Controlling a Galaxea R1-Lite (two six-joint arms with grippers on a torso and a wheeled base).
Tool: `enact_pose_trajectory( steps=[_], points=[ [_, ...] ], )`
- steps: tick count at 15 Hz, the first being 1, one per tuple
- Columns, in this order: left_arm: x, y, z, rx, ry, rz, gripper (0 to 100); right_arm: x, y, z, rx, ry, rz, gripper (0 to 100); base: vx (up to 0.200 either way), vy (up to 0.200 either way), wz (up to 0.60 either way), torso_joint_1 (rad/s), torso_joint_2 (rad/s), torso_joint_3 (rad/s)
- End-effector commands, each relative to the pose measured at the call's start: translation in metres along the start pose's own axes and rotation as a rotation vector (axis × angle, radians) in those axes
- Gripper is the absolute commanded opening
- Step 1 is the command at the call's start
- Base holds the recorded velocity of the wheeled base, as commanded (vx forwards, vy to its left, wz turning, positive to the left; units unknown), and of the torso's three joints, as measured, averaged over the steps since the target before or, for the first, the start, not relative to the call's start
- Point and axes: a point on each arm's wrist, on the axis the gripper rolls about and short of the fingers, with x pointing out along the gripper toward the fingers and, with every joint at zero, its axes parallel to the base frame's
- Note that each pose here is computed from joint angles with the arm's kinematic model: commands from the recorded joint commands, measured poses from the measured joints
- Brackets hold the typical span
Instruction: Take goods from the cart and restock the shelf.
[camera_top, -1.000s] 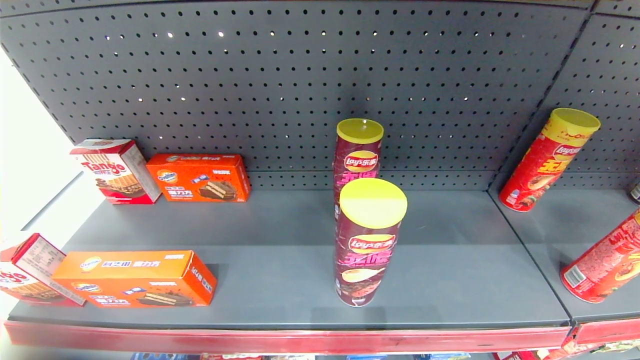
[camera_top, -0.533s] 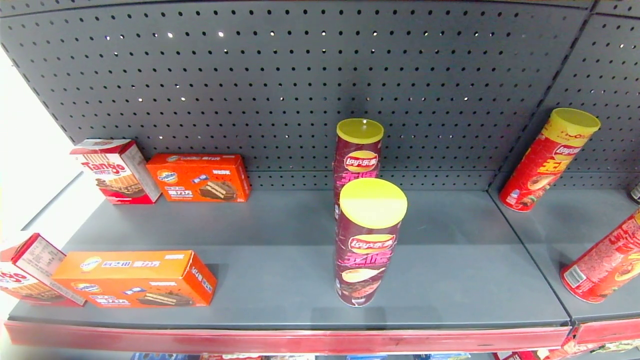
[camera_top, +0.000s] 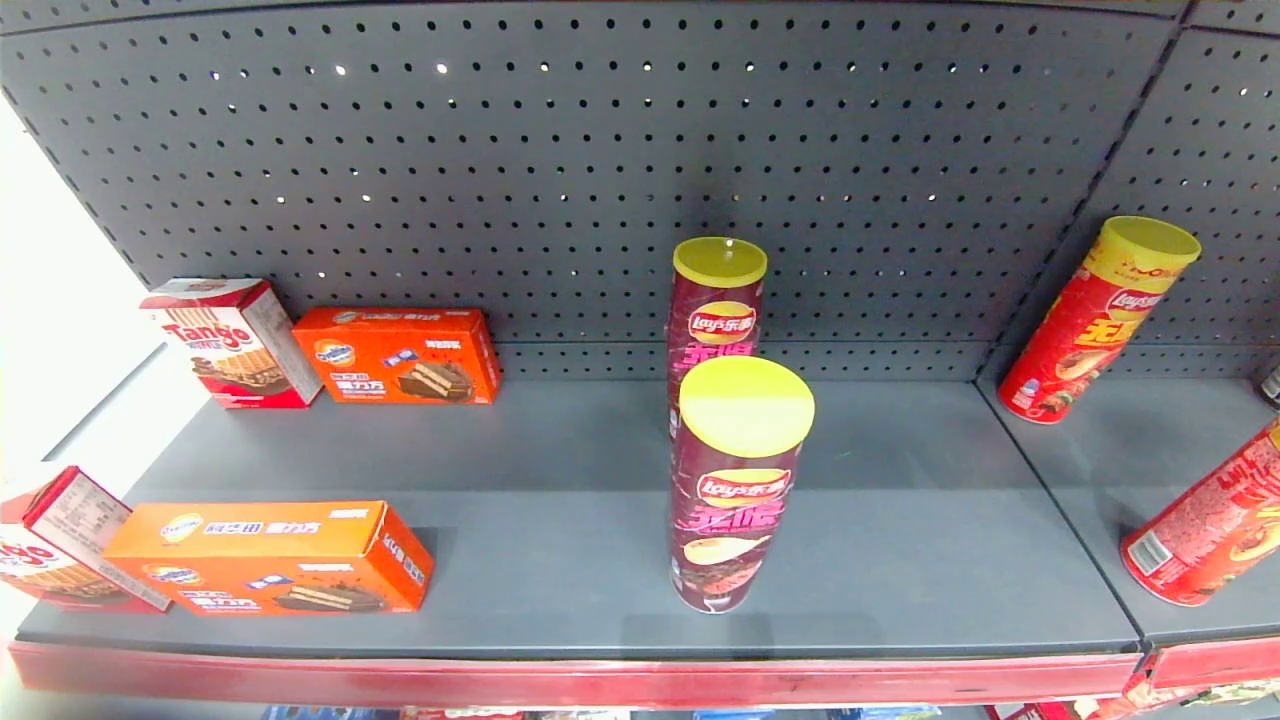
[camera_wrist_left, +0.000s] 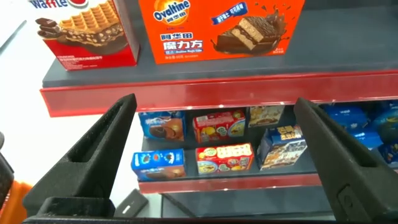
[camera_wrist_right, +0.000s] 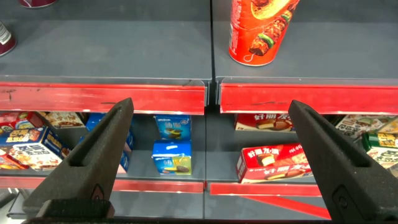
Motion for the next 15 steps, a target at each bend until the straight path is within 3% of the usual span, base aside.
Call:
enact_pose_trajectory(
  steps=[1,4,6,9,12,15],
  points=[
    [0.0002,-0.0001,-0.0002,0.002,0.002,-0.003,100,0.0,0.0,-0.0001,0.0,0.0,0.0,100,0.0,0.0,0.0,0.0,0.0,0.0],
    [0.0002,0.0009,0.0003,-0.006,-0.001,0.037,100,0.0,0.0,-0.0001,0.0,0.0,0.0,100,0.0,0.0,0.0,0.0,0.0,0.0],
    [0.0002,0.0009,0.0004,-0.03,-0.003,0.037,100,0.0,0.0,-0.0001,0.0,0.0,0.0,100,0.0,0.0,0.0,0.0,0.0,0.0],
    [0.0002,0.0008,0.0005,-0.03,-0.003,0.036,100,0.0,0.0,-0.0001,0.0,0.0,0.0,100,0.0,0.0,0.0,0.0,0.0,0.0],
    [0.0002,0.0009,0.0004,-0.03,-0.003,0.037,100,0.0,0.0,-0.0001,0.0,0.0,0.0,100,-0.2,0.0,0.0,0.004,0.0,0.001],
    [0.0002,0.0009,0.0004,-0.03,-0.003,0.039,100,0.0,0.0,-0.0001,0.0,0.0,0.0,100,0.0,0.0,0.0,0.0,0.0,0.0]
  ],
)
